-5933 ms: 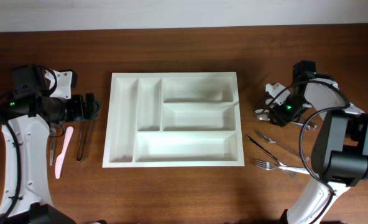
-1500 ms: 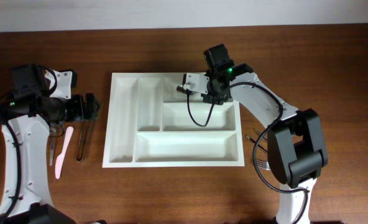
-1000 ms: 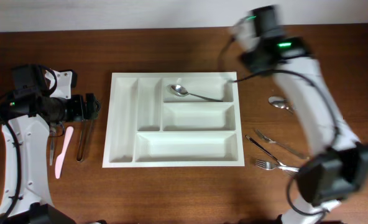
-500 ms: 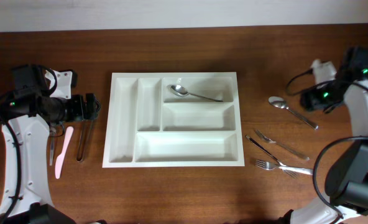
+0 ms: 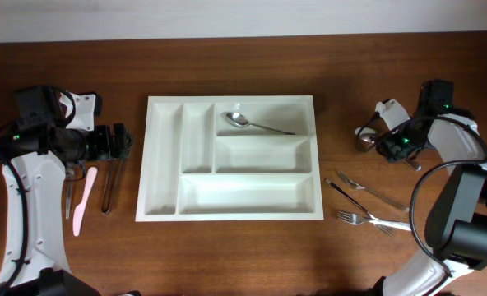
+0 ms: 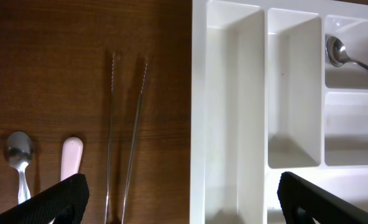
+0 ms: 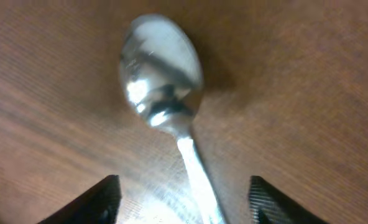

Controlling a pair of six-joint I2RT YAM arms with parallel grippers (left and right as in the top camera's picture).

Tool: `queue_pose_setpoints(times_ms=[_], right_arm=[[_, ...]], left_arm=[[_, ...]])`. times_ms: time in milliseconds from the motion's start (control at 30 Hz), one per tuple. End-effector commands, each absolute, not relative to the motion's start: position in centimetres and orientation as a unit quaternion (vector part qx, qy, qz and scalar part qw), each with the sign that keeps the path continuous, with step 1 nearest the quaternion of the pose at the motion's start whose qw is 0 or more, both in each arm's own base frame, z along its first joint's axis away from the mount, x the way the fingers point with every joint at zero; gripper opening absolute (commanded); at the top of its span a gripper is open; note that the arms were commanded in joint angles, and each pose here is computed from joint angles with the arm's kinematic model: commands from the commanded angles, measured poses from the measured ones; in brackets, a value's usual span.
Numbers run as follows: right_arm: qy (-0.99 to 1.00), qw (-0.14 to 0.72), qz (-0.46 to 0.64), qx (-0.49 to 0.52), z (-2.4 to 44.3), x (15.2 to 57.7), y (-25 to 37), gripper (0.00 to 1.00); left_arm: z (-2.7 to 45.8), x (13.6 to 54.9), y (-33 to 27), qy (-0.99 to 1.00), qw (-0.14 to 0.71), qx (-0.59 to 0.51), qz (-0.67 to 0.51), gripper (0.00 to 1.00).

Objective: Pack container
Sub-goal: 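Lower the right gripper and grasp the second spoon, then carry the second spoon into the top-right compartment and release it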

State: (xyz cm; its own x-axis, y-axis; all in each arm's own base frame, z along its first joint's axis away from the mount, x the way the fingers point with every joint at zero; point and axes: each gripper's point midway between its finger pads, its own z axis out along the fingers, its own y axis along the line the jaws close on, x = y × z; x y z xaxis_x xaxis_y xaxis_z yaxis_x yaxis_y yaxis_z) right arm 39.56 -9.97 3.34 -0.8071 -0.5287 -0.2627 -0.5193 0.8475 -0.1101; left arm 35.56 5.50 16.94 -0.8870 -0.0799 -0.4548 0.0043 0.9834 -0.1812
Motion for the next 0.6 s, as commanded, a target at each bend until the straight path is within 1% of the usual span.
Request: queue_pose_setpoints(times_ms=[0, 67, 200, 333, 367, 567], right_arm=[[0.95, 0.135, -0.013, -0.283, 1.9, 39.6, -10.0, 0.61], [0.95, 0.131, -0.01, -0.284, 1.4, 39.6, -9.8, 0.59], [0.948, 0.126, -0.007, -0.293, 0.4, 39.9, -9.2, 0.59], [0.944, 0.134, -0.014, -0.3, 0.2, 40.7, -8.7, 0.58], [0.944, 0.138, -0.016, -0.3, 0.2, 40.9, -8.7, 0.56], [0.944, 0.139, -0.016, -0.3, 0.1, 41.0, -8.6, 0.5]], left_arm=[[17.7, 35.9, 5.5, 0.964, 0.249, -0.011, -0.092, 0.99], [17.7, 35.9, 5.5, 0.964, 0.249, -0.011, -0.092, 0.99], [17.7, 35.9, 5.5, 0.964, 0.249, -0.011, -0.092, 0.99], [17.7, 35.9, 5.5, 0.964, 0.249, -0.011, -0.092, 0.99], [17.7, 35.9, 5.5, 0.964, 0.249, -0.011, -0.092, 0.99], [17.7, 35.9, 5.5, 0.964, 0.249, -0.011, -0.092, 0.99]])
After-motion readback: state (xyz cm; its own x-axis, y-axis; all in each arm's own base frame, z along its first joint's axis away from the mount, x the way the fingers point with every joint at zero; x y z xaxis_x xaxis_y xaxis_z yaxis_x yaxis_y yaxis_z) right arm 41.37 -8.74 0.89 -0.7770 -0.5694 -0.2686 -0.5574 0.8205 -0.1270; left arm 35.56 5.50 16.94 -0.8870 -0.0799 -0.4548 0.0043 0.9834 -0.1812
